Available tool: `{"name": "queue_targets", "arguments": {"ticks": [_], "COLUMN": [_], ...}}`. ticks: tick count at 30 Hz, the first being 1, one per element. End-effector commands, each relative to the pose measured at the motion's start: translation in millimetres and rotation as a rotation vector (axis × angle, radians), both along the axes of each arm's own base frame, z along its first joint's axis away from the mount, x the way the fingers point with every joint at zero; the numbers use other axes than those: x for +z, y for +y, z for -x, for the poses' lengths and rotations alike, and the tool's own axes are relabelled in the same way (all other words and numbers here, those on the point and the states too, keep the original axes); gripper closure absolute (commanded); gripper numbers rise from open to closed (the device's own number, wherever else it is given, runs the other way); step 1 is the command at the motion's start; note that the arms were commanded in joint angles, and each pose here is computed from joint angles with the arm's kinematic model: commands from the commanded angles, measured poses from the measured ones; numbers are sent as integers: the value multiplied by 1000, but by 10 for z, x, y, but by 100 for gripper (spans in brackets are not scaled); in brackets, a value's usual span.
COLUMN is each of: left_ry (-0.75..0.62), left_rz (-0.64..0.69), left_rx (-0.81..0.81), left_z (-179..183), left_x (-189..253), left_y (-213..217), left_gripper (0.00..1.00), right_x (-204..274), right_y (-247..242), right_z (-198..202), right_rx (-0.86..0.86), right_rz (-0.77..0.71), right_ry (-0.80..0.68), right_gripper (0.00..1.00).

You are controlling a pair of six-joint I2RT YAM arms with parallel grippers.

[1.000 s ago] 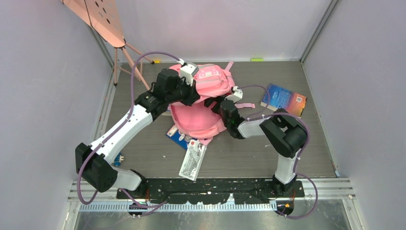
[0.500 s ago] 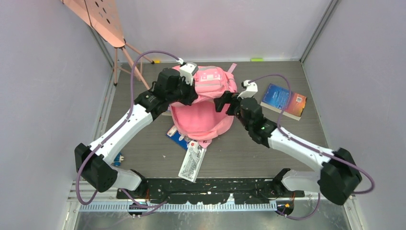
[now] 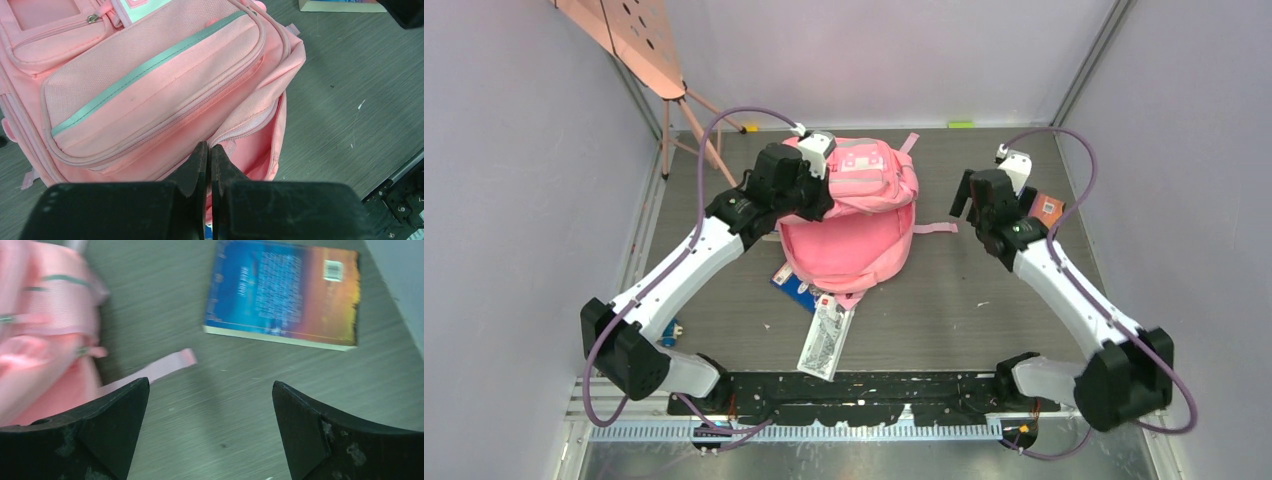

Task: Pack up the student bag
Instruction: Pick up the book from the center of the board.

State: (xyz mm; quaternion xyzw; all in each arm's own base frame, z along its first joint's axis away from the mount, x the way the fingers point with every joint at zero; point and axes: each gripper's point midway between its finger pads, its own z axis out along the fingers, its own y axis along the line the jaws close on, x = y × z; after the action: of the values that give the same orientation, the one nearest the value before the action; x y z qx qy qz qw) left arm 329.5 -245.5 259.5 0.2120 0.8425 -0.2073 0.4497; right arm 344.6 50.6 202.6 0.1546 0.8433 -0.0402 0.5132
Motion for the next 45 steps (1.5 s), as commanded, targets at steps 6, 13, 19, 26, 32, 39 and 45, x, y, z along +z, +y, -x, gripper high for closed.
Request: {"name": "queue_targets", "arguments": {"ticks": [6, 13, 19, 26, 32, 39, 45], "left_ry": [-61, -88, -93, -96, -98, -97, -101], "left_rz": [60, 57, 60, 50, 44, 40, 58], "left_rx": [25, 28, 25, 28, 31, 29, -7], "left_z": [11, 28, 38, 26, 19, 15, 60], "left_x": [272, 340, 362, 351, 347, 337, 373], "left_y": [47, 89, 90, 101, 114, 110, 63], "left_gripper": [100, 100, 100, 100, 100, 100, 98], "right_x": [-804, -1177, -1507, -1644, -1724, -1575, -1076], "right_y": [-438, -584, -646, -673, -639, -549, -461], "right_z": [-634, -988, -1012, -890, -775, -741, -751], "right_rx": [-103, -102, -88, -89, -84, -70, -58], "right_rz": [170, 235, 243, 175, 140, 75, -1], "right_ry": [349, 521, 644, 700, 716, 652, 484], "right_gripper": [0, 0, 0, 22, 70, 100, 100]}}
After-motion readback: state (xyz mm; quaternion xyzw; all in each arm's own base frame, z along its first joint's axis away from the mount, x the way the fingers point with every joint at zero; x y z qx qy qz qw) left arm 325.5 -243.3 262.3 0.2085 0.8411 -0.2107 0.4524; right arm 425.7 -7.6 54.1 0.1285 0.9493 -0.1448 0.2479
